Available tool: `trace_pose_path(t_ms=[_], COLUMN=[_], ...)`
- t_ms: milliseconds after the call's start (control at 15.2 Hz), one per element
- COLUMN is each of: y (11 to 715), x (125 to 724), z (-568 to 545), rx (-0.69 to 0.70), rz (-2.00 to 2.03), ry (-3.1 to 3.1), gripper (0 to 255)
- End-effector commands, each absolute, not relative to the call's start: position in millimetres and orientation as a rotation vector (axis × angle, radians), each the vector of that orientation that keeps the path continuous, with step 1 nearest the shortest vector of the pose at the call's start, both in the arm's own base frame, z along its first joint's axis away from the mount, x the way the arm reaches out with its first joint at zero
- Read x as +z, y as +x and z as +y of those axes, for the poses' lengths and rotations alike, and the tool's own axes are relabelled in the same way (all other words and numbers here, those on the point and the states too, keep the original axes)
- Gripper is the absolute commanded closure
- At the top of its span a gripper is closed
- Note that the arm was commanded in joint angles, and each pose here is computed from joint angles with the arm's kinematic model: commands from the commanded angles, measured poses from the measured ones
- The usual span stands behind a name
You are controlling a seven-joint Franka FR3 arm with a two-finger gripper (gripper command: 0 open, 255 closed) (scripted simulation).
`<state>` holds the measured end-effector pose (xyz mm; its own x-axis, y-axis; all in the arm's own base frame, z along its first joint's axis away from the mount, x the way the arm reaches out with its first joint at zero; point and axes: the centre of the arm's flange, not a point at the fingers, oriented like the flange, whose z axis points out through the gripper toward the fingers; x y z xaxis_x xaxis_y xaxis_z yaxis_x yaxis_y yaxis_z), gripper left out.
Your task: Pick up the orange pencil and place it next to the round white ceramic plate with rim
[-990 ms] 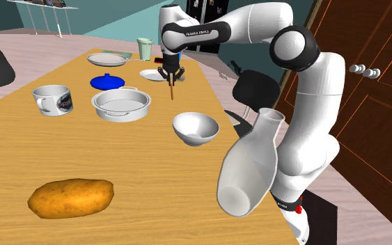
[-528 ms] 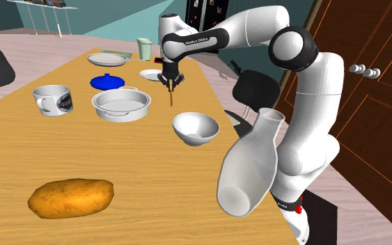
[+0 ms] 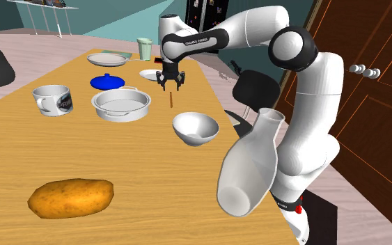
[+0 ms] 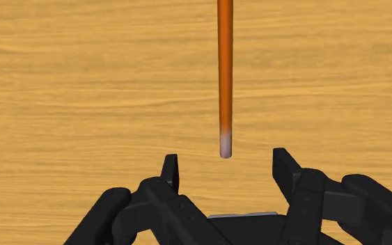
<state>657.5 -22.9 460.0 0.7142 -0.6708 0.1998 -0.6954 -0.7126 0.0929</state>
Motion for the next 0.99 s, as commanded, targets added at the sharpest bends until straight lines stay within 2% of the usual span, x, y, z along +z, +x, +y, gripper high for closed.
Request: trace_pose_path(t_ms=[0, 198, 462, 924], y=[657.5, 657.5, 653.5, 653.5], x=[460.0, 460.0, 508.8, 508.8], z=[-22.9, -22.9, -12.6, -12.6], rx=[0.227, 0.227, 0.227, 0.227], rz=[-1.107, -1.107, -1.107, -1.107], ry=[2.757, 2.757, 2.757, 2.757], gripper=[0, 0, 0, 0])
